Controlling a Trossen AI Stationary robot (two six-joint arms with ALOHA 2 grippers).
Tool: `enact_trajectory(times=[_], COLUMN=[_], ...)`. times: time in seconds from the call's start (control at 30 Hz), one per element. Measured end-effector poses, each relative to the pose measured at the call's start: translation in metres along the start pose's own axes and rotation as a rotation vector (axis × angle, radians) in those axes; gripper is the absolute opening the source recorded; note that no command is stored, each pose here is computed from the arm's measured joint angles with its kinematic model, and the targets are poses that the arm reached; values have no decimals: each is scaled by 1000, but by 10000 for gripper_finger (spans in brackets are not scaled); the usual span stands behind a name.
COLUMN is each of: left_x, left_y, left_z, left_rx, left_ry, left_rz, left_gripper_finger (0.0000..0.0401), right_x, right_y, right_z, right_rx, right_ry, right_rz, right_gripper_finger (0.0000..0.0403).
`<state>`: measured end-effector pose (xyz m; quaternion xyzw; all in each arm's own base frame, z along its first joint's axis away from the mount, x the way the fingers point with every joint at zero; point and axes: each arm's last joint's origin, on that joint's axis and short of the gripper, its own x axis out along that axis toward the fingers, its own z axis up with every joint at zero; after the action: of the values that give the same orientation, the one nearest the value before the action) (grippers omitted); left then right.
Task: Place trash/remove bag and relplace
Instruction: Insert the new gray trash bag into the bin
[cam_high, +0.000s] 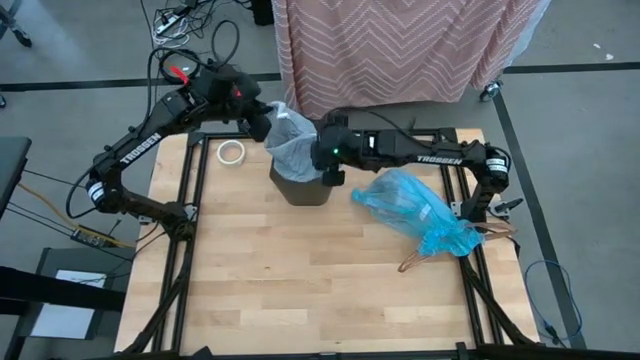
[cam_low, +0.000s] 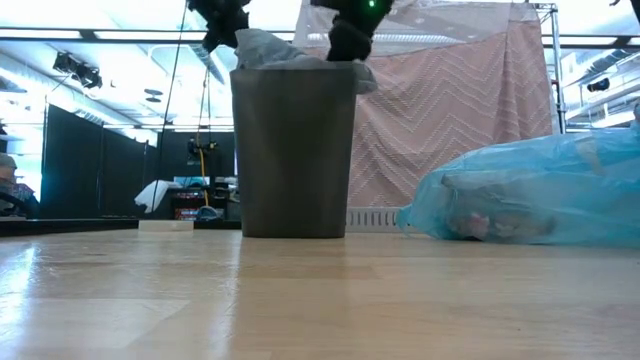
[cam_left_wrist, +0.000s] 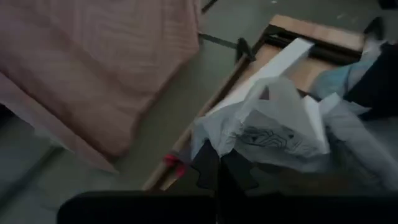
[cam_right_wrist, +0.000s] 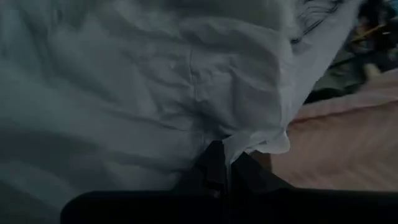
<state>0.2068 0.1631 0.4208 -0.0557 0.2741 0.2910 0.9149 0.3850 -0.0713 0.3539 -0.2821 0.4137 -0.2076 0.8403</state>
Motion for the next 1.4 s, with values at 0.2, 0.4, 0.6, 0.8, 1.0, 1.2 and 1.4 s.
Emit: enact_trajectory(times=[0.2, 0.4, 0.6, 0.8, 1.0, 1.2, 1.4], left_x=[-1, -6, -18, -38, -46, -46, -28], left_y=[8, 1, -12, -19, -29, -40, -55], left_z=[12, 11, 1, -8, -15, -20, -42], left_rx=[54, 62, 41, -7, -42, -40, -76], left_ry=[-113, -114, -37, 17, 73, 123, 232], left_rz=[171, 118, 50, 20, -15, -56, -164], left_gripper_finger=[3, 3, 3, 3, 3, 3, 3], right_x=[8, 2, -20, -55, -82, -91, -92], right_y=[-2, 2, 14, 23, 48, 66, 73], right_z=[-2, 4, 12, 12, 16, 14, 9], right_rx=[-28, -17, -85, -58, 76, 92, 105], right_ry=[11, -11, -19, -44, -117, -76, -56], right_rz=[-101, -115, -150, -101, 92, 141, 341], right_gripper_finger=[0, 0, 0, 0, 0, 0, 0])
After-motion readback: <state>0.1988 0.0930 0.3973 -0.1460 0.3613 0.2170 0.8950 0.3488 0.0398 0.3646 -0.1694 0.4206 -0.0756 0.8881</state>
